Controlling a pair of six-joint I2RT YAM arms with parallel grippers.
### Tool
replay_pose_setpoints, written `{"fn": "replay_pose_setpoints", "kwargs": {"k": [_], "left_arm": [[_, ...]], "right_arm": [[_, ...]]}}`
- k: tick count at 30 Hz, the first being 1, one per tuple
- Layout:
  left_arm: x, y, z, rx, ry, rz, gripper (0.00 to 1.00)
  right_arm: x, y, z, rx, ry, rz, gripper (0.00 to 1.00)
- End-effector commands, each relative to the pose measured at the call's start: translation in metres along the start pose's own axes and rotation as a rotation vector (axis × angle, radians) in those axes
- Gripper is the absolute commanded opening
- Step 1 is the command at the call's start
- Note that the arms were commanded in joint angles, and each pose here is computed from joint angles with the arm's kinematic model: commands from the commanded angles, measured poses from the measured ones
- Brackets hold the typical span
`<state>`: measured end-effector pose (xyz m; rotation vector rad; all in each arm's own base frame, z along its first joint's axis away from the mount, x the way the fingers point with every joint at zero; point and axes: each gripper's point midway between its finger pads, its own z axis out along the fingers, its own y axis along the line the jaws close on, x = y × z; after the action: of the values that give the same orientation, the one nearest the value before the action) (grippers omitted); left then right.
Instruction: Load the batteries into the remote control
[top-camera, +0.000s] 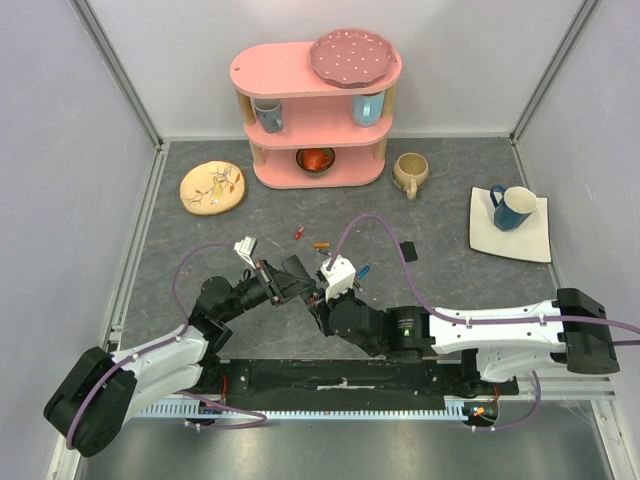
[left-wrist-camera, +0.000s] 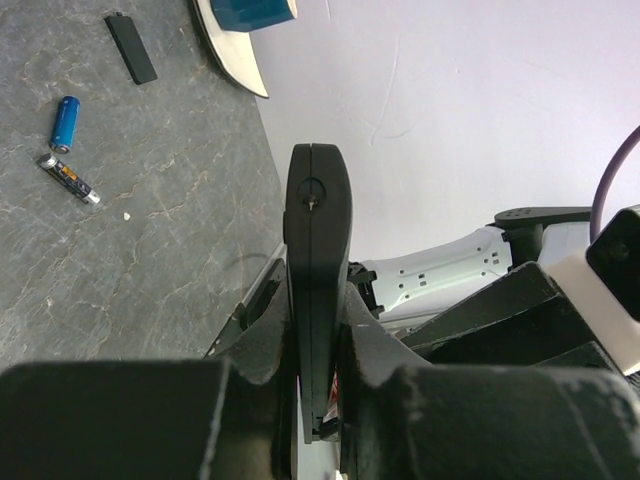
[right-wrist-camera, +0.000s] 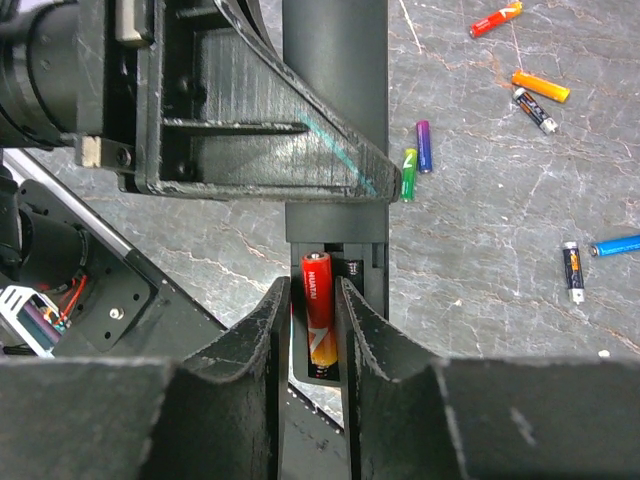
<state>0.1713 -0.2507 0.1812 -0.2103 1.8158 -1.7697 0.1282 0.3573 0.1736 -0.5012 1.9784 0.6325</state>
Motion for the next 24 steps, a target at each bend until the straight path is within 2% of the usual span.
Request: {"fn": "replay_pose_setpoints", "kwargs": {"k": [1, 8, 24], "left_arm": [[-0.021, -0.061, 0.004, 0.196, -0.068, 0.073, 0.02], [-0.019, -0.055, 0.004, 0.179, -0.061, 0.069, 0.02], [-0.017, -0.045, 0.006, 0.148, -0.053, 0.075, 0.02]], "right_arm": [[0.009, -0.010, -0.005, 0.048, 0.042, -0.033, 0.30], [-0.003, -0.011, -0.008, 0.061, 0.019, -0.024, 0.46], [-0.033, -0.012, -0.026, 0.049, -0.028, 0.016, 0.60]]}}
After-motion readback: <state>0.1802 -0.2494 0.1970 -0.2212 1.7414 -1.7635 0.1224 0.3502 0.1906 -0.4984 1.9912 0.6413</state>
